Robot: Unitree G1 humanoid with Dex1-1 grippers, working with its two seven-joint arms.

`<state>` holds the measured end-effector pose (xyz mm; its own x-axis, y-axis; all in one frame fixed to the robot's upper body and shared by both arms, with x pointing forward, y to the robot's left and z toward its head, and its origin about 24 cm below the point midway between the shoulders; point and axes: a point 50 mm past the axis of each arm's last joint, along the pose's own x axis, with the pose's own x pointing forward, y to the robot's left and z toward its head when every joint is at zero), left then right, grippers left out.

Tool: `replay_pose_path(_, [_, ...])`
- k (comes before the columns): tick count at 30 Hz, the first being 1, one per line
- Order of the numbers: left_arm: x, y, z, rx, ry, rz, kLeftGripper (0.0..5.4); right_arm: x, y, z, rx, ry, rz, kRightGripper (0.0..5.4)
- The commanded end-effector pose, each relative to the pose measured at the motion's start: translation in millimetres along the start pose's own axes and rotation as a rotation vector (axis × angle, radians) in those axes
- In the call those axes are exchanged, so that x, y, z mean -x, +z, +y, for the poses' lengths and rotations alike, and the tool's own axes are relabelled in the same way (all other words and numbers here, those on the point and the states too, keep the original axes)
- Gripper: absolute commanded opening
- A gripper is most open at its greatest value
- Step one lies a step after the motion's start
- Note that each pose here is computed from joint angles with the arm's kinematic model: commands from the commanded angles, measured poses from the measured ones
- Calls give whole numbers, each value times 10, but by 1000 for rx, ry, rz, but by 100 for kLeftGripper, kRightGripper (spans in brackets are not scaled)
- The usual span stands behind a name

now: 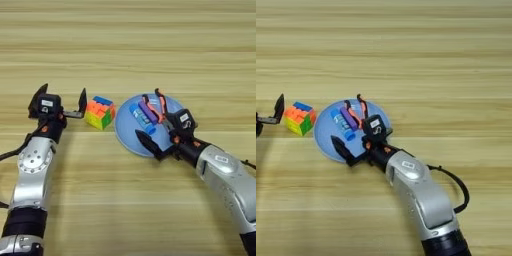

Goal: Move the objects on the table

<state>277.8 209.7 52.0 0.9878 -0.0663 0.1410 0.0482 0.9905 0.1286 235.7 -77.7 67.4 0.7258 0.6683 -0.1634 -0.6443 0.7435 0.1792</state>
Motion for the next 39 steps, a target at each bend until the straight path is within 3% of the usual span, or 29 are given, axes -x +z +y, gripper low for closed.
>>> replay_pose_path(1, [-4,-20,-37,-5,-7,13,537,14,-15,64,-58,53,23,540])
replay_pose_path(16, [2,-28,-48,-15,-2,15,537,-92,-132,-15,-201,49,73,540])
replay_pose_path(22, [8,-28,-48,-12,0,13,537,-147,-186,-23,-208,45,95,540])
replay_pose_path(25, [11,-30,-53,-5,-2,13,537,-158,-176,-18,-179,41,90,540])
replay_pose_path(39, [3,-29,-43,-2,-3,12,537,-277,-254,-78,-152,6,107,540])
